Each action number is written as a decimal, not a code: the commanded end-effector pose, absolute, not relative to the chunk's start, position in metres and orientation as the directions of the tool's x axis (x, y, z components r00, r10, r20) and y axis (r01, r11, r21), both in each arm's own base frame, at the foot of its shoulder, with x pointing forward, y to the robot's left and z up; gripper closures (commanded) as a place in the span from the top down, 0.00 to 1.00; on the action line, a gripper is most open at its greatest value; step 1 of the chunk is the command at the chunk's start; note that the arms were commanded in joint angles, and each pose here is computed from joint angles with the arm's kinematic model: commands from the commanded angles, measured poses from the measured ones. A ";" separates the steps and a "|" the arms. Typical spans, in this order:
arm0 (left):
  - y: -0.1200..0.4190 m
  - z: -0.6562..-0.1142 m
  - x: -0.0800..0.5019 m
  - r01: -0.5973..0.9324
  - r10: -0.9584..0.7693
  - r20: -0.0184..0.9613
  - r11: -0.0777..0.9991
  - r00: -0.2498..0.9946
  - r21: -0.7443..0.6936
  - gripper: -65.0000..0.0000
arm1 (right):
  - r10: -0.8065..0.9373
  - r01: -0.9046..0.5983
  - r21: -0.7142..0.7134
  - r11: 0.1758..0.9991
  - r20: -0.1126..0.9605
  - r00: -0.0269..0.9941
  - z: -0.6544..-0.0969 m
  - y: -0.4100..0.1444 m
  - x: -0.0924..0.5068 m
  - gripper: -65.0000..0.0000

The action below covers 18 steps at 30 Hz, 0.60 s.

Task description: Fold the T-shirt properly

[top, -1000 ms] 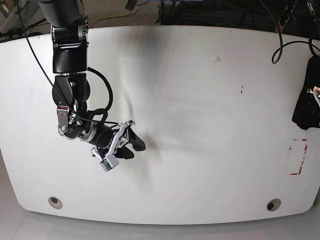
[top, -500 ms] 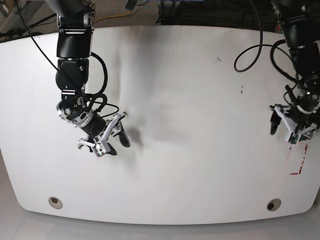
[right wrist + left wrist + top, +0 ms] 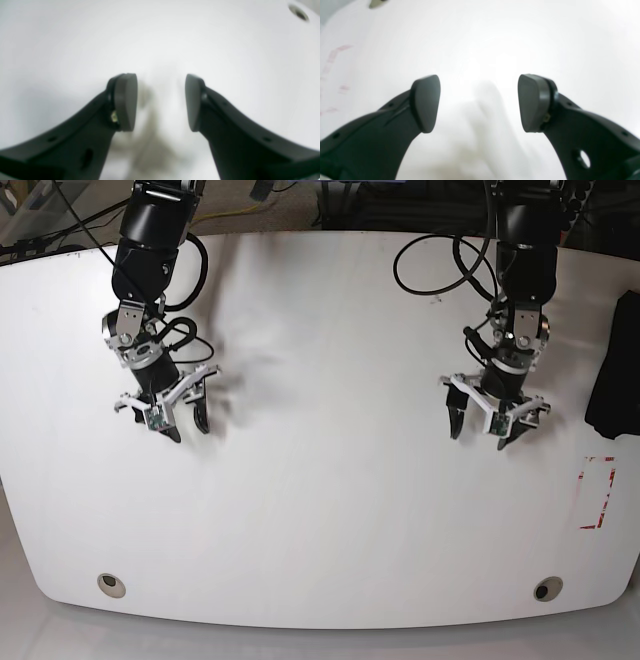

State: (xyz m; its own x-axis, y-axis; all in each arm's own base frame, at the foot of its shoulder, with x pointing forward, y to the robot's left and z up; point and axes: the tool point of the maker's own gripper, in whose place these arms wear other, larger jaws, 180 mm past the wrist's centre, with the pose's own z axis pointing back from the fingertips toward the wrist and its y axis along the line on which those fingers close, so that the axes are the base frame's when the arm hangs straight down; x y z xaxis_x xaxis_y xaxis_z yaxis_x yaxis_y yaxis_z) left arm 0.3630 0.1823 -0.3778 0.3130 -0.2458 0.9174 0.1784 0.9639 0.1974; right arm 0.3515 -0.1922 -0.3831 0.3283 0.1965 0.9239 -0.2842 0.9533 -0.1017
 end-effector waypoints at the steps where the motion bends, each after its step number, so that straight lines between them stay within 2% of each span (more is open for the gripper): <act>1: 0.174 -0.359 0.359 0.168 -0.227 0.941 0.968 0.250 0.189 0.69 | 0.178 -0.254 -0.117 0.960 0.956 0.233 -0.364 -0.199 0.350 0.44; 7: 0.159 -0.369 0.301 0.199 -0.218 0.931 0.966 0.293 0.164 0.69 | 0.074 -0.180 -0.030 0.983 0.968 0.239 -0.376 -0.208 0.300 0.44; 18: 0.150 -0.372 0.199 0.241 -0.226 0.888 0.961 0.401 0.136 0.69 | -0.036 -0.156 0.084 0.984 0.956 0.292 -0.371 -0.209 0.218 0.44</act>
State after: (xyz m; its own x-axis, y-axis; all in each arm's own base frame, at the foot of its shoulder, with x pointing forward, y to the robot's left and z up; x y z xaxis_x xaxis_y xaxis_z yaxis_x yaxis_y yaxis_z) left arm 0.1971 0.1449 -0.3927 0.4523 -0.2287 0.8620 0.2597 0.9585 0.1180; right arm 0.2185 -0.2097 -0.3877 0.3450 -0.0213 0.9383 -0.1460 0.9864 0.0761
